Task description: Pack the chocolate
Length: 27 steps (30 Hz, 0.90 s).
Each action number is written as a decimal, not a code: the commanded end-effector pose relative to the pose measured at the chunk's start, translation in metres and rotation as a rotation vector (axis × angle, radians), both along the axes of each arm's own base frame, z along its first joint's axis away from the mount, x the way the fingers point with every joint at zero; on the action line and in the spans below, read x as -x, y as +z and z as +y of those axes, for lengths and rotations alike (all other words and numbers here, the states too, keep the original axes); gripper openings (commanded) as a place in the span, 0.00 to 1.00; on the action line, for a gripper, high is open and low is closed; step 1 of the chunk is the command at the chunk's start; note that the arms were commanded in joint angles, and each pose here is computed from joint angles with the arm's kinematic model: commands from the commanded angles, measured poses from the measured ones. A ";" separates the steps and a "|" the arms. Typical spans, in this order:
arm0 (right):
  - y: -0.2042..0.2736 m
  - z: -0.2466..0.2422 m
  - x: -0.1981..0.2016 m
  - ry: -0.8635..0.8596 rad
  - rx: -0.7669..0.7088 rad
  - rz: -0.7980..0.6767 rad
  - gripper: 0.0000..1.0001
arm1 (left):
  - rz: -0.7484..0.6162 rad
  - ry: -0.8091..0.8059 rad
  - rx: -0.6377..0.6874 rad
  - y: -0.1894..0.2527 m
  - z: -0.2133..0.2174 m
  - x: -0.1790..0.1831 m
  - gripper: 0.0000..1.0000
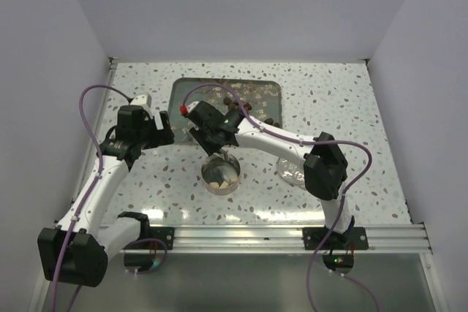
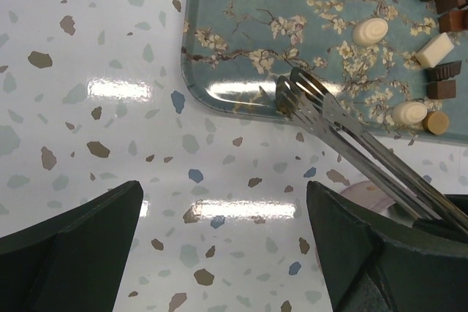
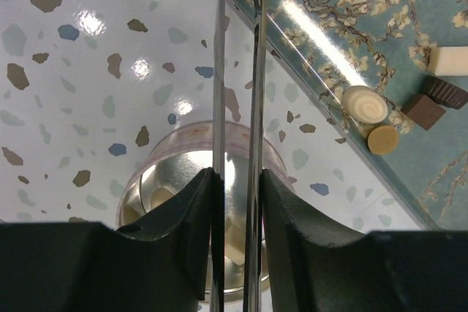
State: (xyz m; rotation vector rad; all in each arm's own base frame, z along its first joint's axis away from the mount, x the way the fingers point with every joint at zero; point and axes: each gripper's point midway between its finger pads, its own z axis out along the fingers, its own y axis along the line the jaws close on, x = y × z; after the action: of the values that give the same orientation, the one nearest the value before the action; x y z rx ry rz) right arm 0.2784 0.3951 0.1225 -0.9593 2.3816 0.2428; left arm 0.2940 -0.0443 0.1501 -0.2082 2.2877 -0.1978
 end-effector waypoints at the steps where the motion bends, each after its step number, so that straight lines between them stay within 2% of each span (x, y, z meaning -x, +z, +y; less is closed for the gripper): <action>1: 0.015 -0.001 -0.006 -0.023 -0.021 -0.029 0.33 | -0.026 -0.007 -0.006 0.003 0.002 -0.003 1.00; 16: 0.083 -0.034 -0.009 -0.078 -0.051 -0.155 0.31 | -0.036 -0.018 0.018 0.006 -0.003 -0.007 1.00; 22: 0.105 -0.063 0.004 -0.108 -0.064 -0.185 0.30 | -0.039 -0.017 0.026 0.006 -0.004 -0.008 1.00; 27: 0.117 -0.095 0.034 -0.105 -0.066 -0.174 0.31 | -0.043 -0.012 0.012 0.007 -0.001 -0.008 1.00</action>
State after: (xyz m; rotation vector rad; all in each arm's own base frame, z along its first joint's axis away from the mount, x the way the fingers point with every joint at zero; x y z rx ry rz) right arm 0.2622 0.3255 0.2275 -0.8070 2.2419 0.2115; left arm 0.2954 -0.0465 0.1502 -0.2032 2.2833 -0.2169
